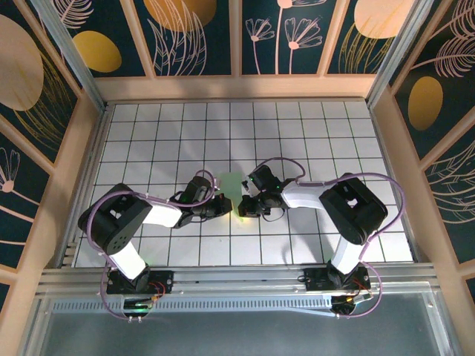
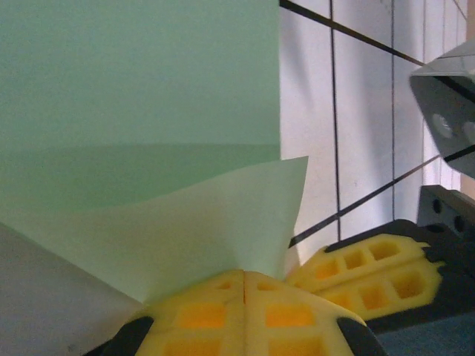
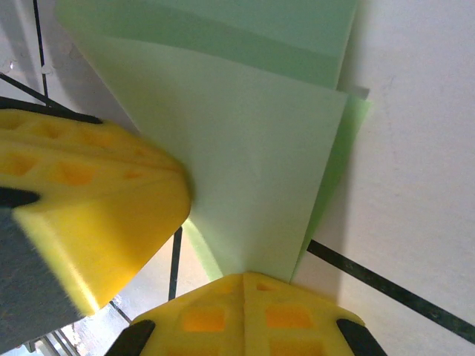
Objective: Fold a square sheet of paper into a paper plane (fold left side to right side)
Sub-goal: Third fold the triangle at the center of the table.
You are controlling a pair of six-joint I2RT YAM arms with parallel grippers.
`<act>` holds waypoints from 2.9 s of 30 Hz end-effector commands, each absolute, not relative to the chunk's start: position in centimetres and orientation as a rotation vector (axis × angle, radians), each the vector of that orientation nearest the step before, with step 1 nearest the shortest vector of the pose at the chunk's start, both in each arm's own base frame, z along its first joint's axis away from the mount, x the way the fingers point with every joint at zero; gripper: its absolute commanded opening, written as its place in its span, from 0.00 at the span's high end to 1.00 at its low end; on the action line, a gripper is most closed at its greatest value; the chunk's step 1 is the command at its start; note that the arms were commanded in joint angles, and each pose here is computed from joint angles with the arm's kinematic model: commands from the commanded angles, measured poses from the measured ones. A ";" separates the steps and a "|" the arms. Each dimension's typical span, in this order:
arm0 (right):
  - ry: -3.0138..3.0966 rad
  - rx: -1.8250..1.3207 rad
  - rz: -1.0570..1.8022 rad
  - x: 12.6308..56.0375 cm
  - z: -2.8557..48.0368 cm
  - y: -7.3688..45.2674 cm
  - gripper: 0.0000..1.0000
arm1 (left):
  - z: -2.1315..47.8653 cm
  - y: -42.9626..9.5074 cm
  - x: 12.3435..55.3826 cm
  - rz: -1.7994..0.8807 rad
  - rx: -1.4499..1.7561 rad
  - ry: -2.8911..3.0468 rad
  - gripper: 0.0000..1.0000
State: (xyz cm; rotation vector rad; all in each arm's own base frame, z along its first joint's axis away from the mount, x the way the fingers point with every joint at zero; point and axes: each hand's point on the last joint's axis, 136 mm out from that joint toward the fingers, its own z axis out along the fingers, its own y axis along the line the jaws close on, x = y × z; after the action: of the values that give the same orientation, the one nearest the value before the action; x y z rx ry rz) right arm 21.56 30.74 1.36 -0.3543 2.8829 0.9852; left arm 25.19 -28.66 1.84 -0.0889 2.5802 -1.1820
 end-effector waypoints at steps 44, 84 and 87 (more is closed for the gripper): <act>3.073 -0.311 0.545 20.1 -4.0 24.5 1.00 | -2.5 -19.3 32.0 -0.809 -0.382 2.609 1.00; 3.007 -0.284 0.618 22.1 -2.0 24.2 1.00 | 0.7 -27.9 30.1 -1.056 -0.106 2.576 1.00; 2.986 -0.289 0.653 22.6 -1.1 25.0 1.00 | -0.4 -27.0 29.7 -0.992 -0.143 2.627 1.00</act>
State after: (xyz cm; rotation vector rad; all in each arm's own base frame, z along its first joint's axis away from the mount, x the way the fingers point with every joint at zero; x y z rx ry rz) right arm 23.44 28.96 1.48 -0.3675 2.8485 0.9052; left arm 30.21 -27.90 1.60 -0.0893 2.5554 -1.0761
